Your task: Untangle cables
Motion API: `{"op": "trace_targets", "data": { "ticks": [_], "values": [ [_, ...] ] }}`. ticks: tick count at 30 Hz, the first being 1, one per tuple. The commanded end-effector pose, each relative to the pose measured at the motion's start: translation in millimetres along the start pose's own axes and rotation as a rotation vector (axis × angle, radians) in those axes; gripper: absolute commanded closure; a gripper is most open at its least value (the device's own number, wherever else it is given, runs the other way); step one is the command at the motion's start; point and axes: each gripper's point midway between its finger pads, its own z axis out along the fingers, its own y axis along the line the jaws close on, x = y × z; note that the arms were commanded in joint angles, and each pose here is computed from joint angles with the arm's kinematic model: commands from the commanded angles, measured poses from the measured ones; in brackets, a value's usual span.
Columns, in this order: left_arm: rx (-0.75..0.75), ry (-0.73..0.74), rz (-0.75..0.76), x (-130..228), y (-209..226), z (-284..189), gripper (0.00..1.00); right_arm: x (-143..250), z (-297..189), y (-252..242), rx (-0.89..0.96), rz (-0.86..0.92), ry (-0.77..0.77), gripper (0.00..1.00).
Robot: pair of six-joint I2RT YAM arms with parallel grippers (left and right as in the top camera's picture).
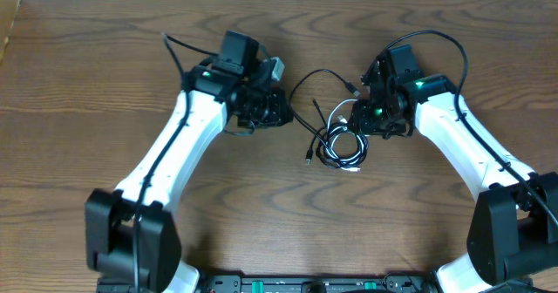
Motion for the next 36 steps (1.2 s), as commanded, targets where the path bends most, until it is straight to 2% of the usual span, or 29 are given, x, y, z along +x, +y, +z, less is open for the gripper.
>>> {"op": "trace_targets", "data": {
  "ticks": [1, 8, 9, 10, 15, 23, 31, 36],
  "values": [
    [-0.076, 0.046, -0.130, 14.9, 14.6, 19.2, 0.87, -3.7, -2.5, 1.5, -0.008, -0.018, -0.010, 0.55],
    [-0.232, 0.054, -0.216, 46.1, 28.3, 52.9, 0.83, -1.7, -2.5, -0.5, 0.002, -0.044, -0.003, 0.53],
    [-0.232, 0.042, -0.213, 47.0, 26.3, 58.4, 0.83, -1.7, -2.5, -1.1, 0.006, -0.044, -0.003, 0.52],
    [-0.220, 0.027, -0.200, 46.3, 22.4, 64.4, 0.76, -1.7, -2.5, -1.2, 0.006, -0.044, -0.003, 0.52],
    [-0.224, -0.097, -0.192, 36.0, 17.0, 85.1, 0.70, -1.2, -2.5, -1.9, 0.010, -0.044, -0.001, 0.51],
    [-0.236, -0.141, -0.201, 35.5, 21.0, 100.8, 0.66, -2.1, -2.5, -2.3, 0.013, -0.052, -0.005, 0.49],
    [-0.281, -0.093, -0.295, 46.4, 38.7, 128.1, 0.66, -1.1, -2.6, -5.4, 0.030, -0.050, -0.002, 0.49],
    [-0.271, -0.102, -0.293, 42.1, 40.1, 138.0, 0.66, -2.3, -2.6, -7.5, 0.043, -0.051, -0.007, 0.48]
  ]
}}
